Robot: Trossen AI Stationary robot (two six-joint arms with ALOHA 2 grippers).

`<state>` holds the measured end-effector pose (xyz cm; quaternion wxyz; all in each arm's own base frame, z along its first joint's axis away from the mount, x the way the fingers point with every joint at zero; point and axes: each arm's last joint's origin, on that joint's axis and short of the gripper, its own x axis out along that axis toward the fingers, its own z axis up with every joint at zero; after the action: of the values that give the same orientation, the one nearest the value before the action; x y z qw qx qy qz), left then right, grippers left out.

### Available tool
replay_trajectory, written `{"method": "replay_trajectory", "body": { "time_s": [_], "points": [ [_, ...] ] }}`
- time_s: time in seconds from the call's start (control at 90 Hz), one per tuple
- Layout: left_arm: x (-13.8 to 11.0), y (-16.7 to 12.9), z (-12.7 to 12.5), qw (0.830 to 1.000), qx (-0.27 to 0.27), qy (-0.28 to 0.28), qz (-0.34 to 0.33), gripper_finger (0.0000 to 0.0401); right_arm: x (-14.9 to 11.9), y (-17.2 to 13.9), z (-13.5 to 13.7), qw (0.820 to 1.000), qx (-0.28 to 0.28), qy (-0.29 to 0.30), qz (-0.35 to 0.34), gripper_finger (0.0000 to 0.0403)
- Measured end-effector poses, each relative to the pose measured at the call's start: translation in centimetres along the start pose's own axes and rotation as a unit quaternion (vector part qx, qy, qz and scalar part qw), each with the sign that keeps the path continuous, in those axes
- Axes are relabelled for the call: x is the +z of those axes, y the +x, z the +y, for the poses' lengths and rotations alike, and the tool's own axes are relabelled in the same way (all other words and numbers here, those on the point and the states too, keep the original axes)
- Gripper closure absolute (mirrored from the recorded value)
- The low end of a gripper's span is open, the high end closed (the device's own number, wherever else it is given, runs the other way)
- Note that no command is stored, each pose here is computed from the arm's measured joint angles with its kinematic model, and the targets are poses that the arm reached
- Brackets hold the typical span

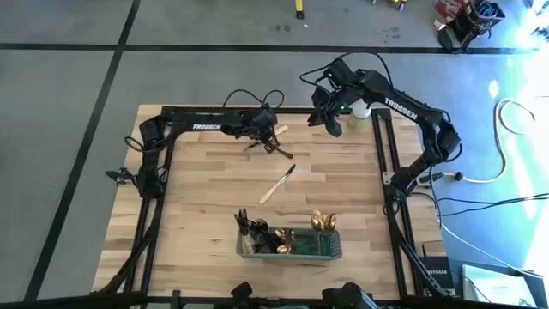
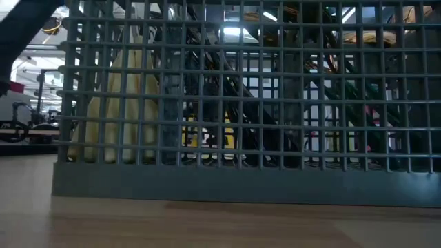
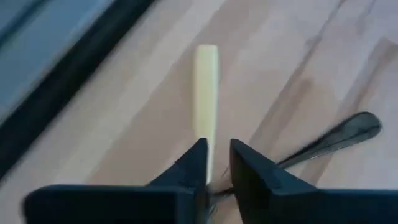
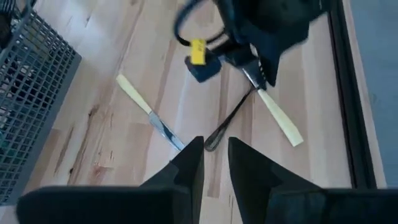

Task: Sort silverware
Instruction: Put the top yellow knife into the gray cutlery rack

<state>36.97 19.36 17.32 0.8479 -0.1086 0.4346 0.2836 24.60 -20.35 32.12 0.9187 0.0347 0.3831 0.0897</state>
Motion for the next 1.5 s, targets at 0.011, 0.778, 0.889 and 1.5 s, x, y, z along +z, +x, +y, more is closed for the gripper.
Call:
{"method": "replay_trajectory", "body": {
  "time_s": [0.011, 0.778, 0.889, 1.5],
  "points": [
    [0.0, 0.2, 0.2, 1.0, -0.006, -0.002, 0.001, 0.034, 0.0, 0.0, 0.0, 1.0, 0.0, 0.0, 0.0, 0.0347],
    [1.3, 5.3, 2.0, 0.996, -0.078, 0.04, -0.022, 0.0105, 0.1, 0.0, -0.1, 1.0, -0.007, -0.003, -0.003, 0.0347],
    [0.8, 6.4, 3.0, 0.996, -0.084, 0.026, -0.013, 0.0111, 0.2, 0.0, -0.2, 1.0, -0.009, -0.005, -0.005, 0.0347],
    [1.1, 6.3, 0.8, 0.994, -0.093, 0.047, -0.01, 0.0294, 0.1, 0.0, -0.2, 1.0, -0.012, -0.004, -0.002, 0.0347]
  ]
}}
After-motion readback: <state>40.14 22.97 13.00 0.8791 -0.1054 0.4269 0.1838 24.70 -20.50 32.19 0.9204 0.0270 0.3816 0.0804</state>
